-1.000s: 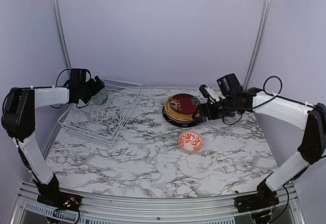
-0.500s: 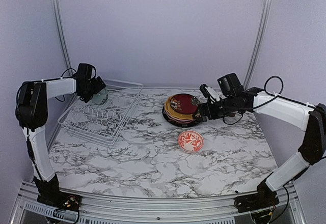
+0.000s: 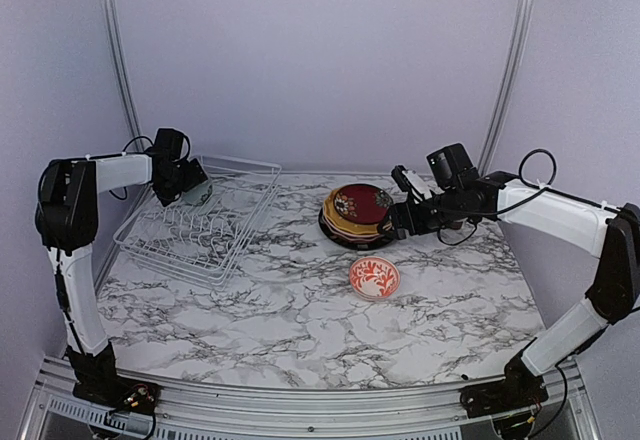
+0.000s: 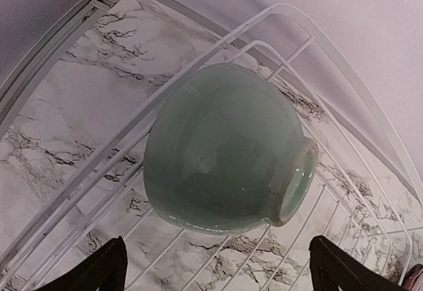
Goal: Unload the mixed dishes from the dish rack
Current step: Grab the bowl from the dish rack.
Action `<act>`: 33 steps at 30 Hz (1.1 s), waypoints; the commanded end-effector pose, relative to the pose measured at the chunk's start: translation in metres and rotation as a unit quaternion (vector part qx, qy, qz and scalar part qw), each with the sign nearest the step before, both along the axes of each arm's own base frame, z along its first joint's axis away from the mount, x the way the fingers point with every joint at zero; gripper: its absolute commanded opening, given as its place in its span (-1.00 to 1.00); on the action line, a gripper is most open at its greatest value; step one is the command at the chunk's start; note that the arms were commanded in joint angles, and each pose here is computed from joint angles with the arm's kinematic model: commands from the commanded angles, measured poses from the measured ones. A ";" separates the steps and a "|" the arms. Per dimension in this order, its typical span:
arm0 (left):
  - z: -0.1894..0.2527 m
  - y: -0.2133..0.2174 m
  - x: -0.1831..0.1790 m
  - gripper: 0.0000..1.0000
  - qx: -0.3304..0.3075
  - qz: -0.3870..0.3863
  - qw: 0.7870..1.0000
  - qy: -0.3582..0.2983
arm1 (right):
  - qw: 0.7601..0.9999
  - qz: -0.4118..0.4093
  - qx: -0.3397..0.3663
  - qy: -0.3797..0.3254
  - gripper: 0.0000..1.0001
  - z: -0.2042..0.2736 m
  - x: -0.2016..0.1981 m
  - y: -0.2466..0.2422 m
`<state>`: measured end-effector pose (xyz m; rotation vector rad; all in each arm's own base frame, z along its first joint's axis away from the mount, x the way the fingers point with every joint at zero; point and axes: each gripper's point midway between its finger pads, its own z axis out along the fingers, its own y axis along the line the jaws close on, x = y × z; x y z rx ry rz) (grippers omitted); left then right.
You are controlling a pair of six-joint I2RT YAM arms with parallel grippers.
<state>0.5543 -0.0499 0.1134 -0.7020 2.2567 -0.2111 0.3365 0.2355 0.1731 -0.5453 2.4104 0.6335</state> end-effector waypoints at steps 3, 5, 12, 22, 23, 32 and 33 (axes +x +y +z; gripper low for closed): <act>-0.011 0.004 0.008 0.98 0.012 -0.012 1.000 0.003 | 1.000 0.001 0.009 -0.013 0.63 0.016 -0.001 0.000; -0.011 0.003 0.009 0.98 0.016 -0.018 1.000 -0.002 | 1.000 0.001 0.008 -0.012 0.63 0.016 -0.002 0.000; -0.010 0.005 0.014 0.98 0.030 -0.032 0.999 -0.019 | 1.000 0.002 0.008 -0.011 0.62 0.015 -0.002 -0.001; -0.018 0.007 0.018 0.98 0.034 -0.037 0.998 -0.025 | 1.000 0.001 0.005 -0.011 0.62 0.014 -0.002 -0.001; -0.020 0.007 0.018 0.98 0.035 -0.037 0.998 -0.023 | 1.000 0.001 0.005 -0.010 0.62 0.014 -0.002 -0.001; -0.027 0.010 0.021 0.98 0.051 -0.058 0.996 -0.034 | 1.000 0.002 0.004 -0.006 0.62 0.011 -0.002 -0.001; -0.027 0.011 0.021 0.98 0.054 -0.059 0.996 -0.036 | 1.000 0.002 0.004 -0.006 0.61 0.011 -0.002 -0.001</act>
